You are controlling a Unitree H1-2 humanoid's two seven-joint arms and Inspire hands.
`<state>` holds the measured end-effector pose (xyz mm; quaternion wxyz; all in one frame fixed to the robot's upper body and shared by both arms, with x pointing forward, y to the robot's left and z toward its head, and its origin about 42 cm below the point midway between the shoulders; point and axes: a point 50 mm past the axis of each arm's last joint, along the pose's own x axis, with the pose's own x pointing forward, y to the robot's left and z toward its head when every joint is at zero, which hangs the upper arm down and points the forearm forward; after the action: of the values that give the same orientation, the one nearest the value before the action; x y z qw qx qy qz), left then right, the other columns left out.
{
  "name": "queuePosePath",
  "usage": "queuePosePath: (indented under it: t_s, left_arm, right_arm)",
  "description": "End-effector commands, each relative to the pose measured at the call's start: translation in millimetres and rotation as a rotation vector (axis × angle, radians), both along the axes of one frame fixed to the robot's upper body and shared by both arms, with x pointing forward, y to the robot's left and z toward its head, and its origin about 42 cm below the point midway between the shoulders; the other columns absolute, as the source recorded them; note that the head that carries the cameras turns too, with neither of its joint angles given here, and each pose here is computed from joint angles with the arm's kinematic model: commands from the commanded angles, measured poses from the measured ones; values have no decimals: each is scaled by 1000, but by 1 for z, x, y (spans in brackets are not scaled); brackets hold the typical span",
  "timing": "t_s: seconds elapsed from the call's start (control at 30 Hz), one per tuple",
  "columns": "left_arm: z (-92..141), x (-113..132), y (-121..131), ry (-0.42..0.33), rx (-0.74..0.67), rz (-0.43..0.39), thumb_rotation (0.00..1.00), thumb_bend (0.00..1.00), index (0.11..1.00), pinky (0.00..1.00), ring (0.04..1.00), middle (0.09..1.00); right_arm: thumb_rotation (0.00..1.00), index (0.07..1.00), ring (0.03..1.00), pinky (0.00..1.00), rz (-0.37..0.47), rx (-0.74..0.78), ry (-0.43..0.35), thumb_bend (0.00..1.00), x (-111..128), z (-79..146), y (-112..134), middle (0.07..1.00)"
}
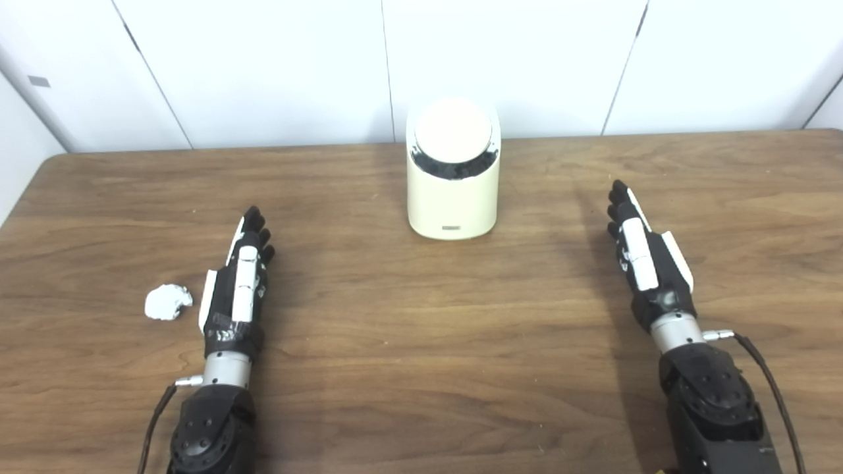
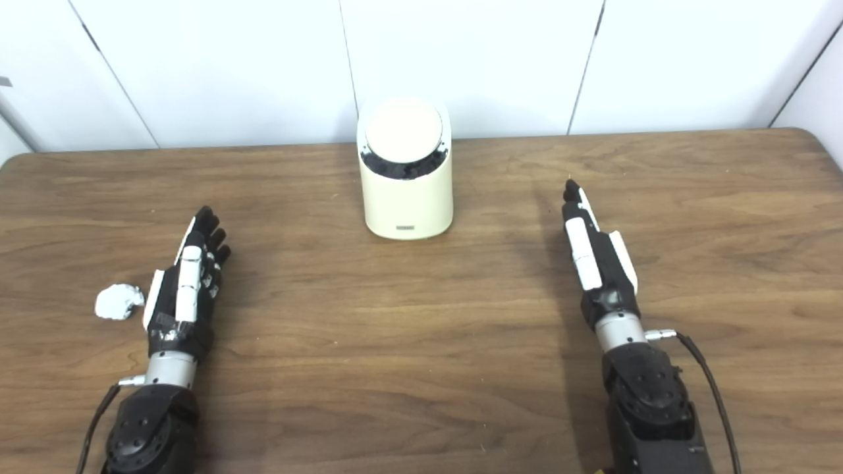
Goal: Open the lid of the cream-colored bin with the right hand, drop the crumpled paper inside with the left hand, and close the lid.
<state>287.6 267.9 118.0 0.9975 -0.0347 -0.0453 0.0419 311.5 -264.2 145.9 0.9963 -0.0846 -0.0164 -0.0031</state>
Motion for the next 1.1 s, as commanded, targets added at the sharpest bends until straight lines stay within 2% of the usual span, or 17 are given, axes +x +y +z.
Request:
queuePosePath:
  t_s: [0.0,0.23,0.3,0.4,0.57,0.67,0.87,0.97,1.07]
  left_arm:
    - [11,0,-3,-39,19,-10,874,482,1000,1000,1000,1000]
    - [-1,-9,-14,-45,56,-26,898,491,1000,1000,1000,1000]
    - [-3,-10,-17,-45,38,-22,896,498,1000,1000,1000,1000]
    - [-6,-11,-22,-41,6,-17,917,454,1000,1000,1000,1000]
    - [-11,-11,-29,-29,-21,-14,937,435,1000,1000,1000,1000]
    - [-14,-10,-31,-26,-29,-14,901,451,1000,1000,1000,1000]
    - [-21,-9,-34,-26,-42,-18,841,446,1000,1000,1000,1000]
    - [-23,-9,-34,-27,-44,-17,857,414,1000,1000,1000,1000]
    - [-24,-10,-35,-29,-39,-13,926,392,1000,1000,1000,1000]
  right_arm:
    - [997,1000,997,1000,14,-11,-56,614,0,15,-1,1000]
    - [1000,1000,993,1000,23,-57,-49,596,-6,9,-8,1000]
    - [1000,1000,991,1000,25,-64,-59,596,-1,12,-12,1000]
    - [991,1000,999,1000,43,-48,-93,634,13,18,-21,1000]
    - [944,1000,1000,1000,68,-54,-143,672,39,37,-34,1000]
    - [930,1000,1000,1000,85,-75,-180,668,50,51,-40,1000]
    - [838,1000,1000,1000,123,-165,-258,587,70,85,-39,1000]
    - [788,1000,1000,1000,125,-193,-284,585,76,97,-35,1000]
    - [809,1000,1000,994,124,-245,-295,618,84,110,-27,1000]
